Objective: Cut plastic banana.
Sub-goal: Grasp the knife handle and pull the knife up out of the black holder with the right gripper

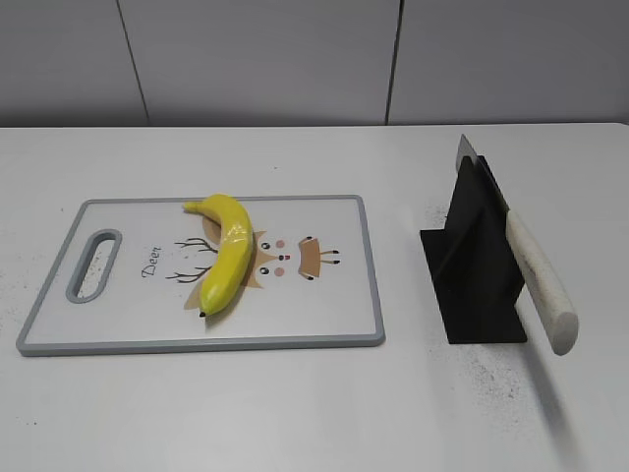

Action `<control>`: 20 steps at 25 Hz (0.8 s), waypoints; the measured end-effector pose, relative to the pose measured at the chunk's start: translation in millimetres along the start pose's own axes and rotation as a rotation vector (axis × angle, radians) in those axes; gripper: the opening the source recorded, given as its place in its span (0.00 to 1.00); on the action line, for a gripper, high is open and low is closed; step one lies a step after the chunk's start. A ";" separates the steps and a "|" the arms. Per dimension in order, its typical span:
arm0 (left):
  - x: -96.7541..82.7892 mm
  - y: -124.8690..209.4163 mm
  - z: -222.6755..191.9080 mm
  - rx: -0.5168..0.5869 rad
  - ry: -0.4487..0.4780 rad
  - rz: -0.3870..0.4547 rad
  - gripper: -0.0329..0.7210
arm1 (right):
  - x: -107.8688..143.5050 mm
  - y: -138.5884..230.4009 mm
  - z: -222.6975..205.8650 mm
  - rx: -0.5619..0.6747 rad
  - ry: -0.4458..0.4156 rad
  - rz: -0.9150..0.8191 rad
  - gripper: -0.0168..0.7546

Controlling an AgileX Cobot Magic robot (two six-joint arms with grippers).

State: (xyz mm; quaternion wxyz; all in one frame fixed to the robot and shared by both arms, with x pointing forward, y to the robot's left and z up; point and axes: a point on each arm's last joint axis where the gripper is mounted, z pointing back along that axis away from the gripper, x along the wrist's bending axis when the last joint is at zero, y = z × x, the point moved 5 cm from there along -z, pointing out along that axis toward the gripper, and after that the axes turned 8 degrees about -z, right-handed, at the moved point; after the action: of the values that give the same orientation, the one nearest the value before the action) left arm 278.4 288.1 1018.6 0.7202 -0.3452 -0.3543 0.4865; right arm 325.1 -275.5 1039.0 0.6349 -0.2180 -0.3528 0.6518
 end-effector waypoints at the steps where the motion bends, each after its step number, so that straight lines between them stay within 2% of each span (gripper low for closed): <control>1: 0.0 0.0 0.0 0.000 0.000 0.000 0.79 | 0.7 -5.3 -2.6 0.020 0.004 -0.021 0.70; 7: 0.0 0.0 0.0 0.000 0.000 0.000 0.79 | 9.5 -35.8 -16.2 0.108 -0.002 -0.136 0.70; 14: 0.0 0.0 0.0 0.000 0.000 0.001 0.79 | 36.2 -64.4 -41.7 0.228 -0.049 -0.039 0.70; 20: 0.0 0.0 0.0 0.000 0.000 0.000 0.79 | 55.6 -80.8 -89.5 0.389 -0.036 -0.069 0.70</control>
State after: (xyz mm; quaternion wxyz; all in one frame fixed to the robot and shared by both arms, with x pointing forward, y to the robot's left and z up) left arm 278.4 288.1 1018.6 0.7201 -0.3453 -0.3544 0.4865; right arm 439.6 -209.1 1048.9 0.6806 -0.0674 -0.2388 0.6893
